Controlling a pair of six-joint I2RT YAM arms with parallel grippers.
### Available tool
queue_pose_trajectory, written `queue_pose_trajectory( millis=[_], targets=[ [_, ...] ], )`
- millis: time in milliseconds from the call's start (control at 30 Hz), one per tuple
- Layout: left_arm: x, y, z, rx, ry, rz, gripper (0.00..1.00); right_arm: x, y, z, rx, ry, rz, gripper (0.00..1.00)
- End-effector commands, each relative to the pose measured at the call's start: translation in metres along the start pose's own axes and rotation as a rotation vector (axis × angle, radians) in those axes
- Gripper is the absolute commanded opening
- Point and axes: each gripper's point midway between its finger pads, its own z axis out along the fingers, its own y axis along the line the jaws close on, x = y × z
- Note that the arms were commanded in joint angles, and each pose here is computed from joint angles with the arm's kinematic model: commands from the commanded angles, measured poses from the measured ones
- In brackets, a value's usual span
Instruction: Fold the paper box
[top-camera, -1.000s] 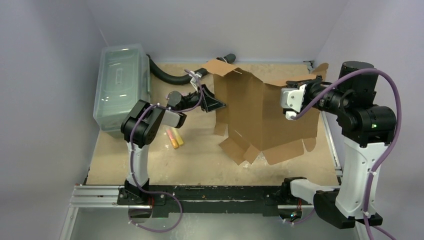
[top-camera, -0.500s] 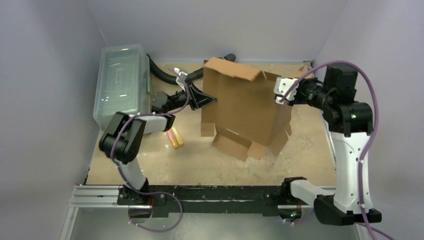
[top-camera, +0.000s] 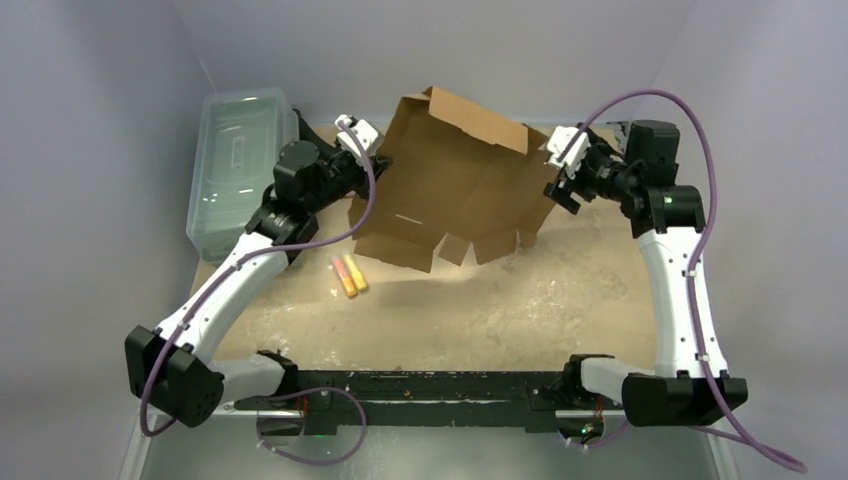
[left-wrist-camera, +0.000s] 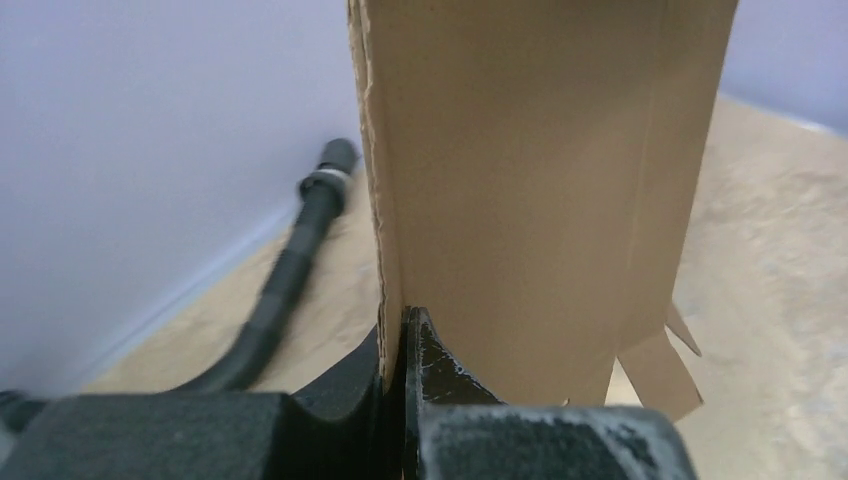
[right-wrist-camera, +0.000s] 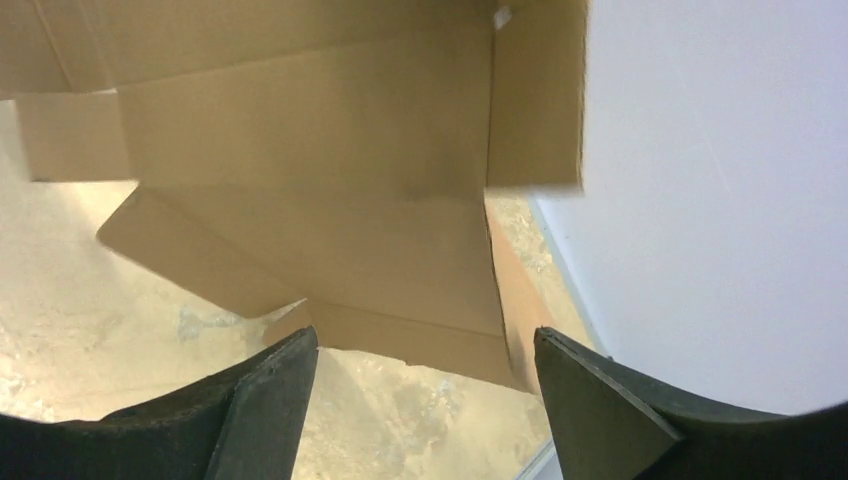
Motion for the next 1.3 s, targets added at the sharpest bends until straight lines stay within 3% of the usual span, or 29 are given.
queue_pose_trajectory(
  millis=[0, 167, 367, 600, 733, 900, 967, 1067, 1267],
  targets=[
    [-0.018, 0.031, -0.038, -0.178, 0.153, 0.243, 0.00, -0.013, -0.012, -0.012, 0.030, -0.174, 0.112, 0.85],
    [-0.066, 0.043, -0.066, -0.265, 0.124, 0.329, 0.00, 0.000, -0.011, -0.017, 0.013, -0.245, 0.170, 0.89],
    [-0.087, 0.045, -0.083, -0.310, 0.098, 0.346, 0.00, 0.018, -0.021, -0.008, 0.060, -0.294, 0.269, 0.92],
    [-0.112, 0.032, -0.089, -0.283, 0.023, 0.303, 0.00, 0.047, 0.006, 0.032, -0.030, -0.529, 0.731, 0.93],
    [-0.118, 0.026, -0.091, -0.262, -0.004, 0.293, 0.00, 0.052, 0.018, 0.037, 0.040, -0.710, 0.801, 0.99],
    [-0.115, 0.020, -0.093, -0.241, -0.014, 0.284, 0.00, 0.082, 0.009, 0.075, 0.039, -0.689, 1.000, 0.99],
    [-0.114, 0.019, -0.094, -0.236, -0.015, 0.279, 0.00, 0.080, 0.012, 0.085, 0.000, -0.738, 1.056, 0.99],
    [-0.112, 0.016, -0.095, -0.230, -0.019, 0.267, 0.00, 0.061, 0.016, 0.085, -0.075, -0.869, 1.041, 0.99],
    [-0.107, 0.013, -0.094, -0.218, -0.020, 0.229, 0.00, 0.073, 0.025, 0.111, -0.140, -0.880, 1.104, 0.99]
  ],
)
